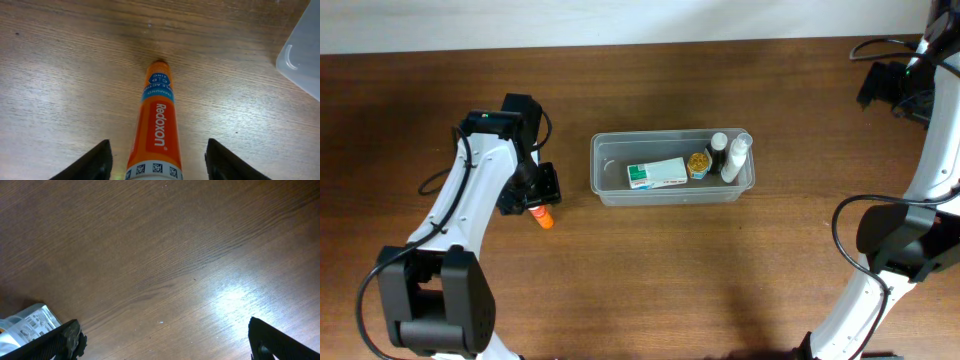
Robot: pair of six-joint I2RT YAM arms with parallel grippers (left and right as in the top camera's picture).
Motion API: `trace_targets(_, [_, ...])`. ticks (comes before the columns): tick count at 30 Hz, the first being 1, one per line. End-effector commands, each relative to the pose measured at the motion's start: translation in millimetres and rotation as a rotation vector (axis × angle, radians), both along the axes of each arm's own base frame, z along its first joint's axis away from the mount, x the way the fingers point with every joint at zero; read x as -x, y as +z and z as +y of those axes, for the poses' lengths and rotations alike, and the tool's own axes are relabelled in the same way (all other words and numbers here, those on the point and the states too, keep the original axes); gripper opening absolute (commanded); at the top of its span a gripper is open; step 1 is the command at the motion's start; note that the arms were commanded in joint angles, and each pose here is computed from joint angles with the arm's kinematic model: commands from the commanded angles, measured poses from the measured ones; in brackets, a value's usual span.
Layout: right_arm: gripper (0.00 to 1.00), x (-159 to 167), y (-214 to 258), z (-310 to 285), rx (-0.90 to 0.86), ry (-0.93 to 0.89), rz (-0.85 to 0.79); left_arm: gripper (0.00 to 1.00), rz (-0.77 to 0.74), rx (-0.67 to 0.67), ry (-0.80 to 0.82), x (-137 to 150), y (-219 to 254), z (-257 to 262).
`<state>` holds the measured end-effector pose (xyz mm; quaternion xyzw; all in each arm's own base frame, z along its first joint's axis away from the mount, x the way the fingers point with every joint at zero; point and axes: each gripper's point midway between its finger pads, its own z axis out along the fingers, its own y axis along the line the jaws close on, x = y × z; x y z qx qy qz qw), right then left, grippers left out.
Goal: Pack container
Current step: 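Move left gripper over the orange Redoxon tube and descend, then close left gripper around the orange Redoxon tube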
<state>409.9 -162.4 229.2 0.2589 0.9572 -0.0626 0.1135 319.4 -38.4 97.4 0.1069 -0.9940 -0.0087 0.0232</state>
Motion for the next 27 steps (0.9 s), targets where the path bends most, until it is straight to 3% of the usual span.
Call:
trace_targets(1, [0.98,5.1,13.3,-2.5,0.018,-0.012,-0.028,0.58,-0.023,0.013,0.002,0.5,6.0,-0.6])
trace_targets(10, [0.98,5.2,13.3,-2.5,0.018,-0.012,-0.028,0.48,-0.034,0.015,0.002,-2.3,6.0,-0.9])
trace_targets(27, [0.98,5.2,13.3,-2.5,0.018,-0.012,-0.028,0.39,-0.025,0.014,0.002,-0.1,6.0,-0.7])
